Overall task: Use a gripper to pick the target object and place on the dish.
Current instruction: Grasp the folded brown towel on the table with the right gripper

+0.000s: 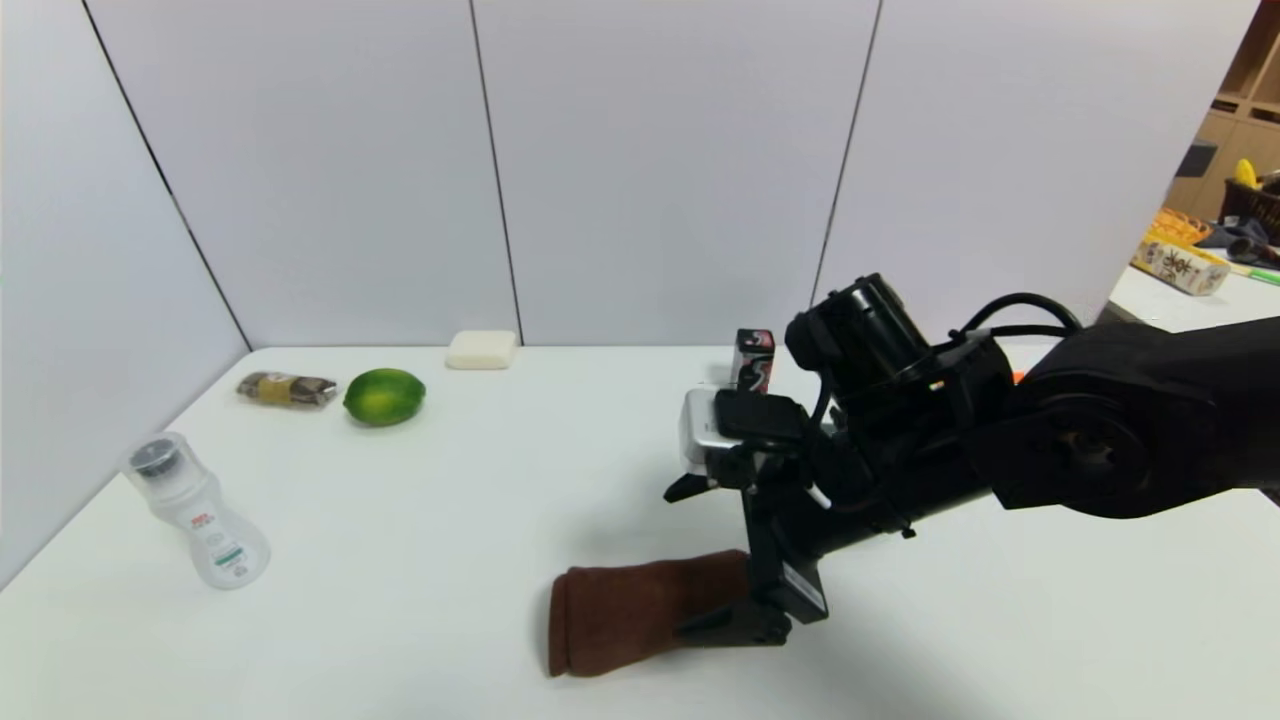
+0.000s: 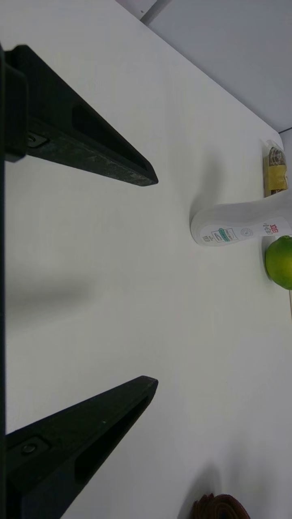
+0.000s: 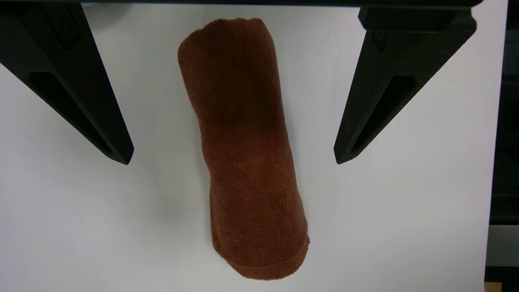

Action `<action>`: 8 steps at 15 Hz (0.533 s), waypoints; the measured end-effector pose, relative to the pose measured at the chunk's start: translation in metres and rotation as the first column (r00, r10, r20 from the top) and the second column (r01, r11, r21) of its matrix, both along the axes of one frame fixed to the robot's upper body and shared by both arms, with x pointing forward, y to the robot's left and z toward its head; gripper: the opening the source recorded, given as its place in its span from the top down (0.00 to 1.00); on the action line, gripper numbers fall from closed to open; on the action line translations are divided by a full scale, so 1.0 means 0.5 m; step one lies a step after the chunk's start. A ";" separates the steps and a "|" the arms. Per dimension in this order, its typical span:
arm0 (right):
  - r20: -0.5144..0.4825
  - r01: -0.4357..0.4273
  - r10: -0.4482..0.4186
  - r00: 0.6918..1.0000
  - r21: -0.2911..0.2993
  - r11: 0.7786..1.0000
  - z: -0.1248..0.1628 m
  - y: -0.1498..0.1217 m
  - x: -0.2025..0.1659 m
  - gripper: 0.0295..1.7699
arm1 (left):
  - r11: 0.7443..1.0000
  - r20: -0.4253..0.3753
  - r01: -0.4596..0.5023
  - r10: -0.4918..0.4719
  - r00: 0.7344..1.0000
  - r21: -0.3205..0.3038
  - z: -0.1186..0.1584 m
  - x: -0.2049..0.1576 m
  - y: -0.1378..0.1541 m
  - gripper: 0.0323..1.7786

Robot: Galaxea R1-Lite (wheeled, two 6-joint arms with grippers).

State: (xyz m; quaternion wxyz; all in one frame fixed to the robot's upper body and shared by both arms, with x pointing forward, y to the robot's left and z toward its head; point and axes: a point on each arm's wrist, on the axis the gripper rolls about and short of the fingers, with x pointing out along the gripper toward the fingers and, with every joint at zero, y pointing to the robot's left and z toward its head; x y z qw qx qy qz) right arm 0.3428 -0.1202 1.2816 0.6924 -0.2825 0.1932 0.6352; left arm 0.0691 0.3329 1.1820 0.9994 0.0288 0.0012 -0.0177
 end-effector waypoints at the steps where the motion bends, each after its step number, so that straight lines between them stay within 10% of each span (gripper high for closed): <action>1: -0.006 -0.008 0.008 1.000 -0.009 1.000 -0.009 0.006 0.003 0.03 | 1.000 0.000 0.000 0.000 1.000 0.000 0.000 0.000 0.000 0.05; 8: -0.055 -0.052 0.048 0.997 -0.077 0.996 -0.074 0.040 0.015 0.03 | 1.000 0.000 0.000 0.000 1.000 0.000 0.000 0.000 0.000 0.05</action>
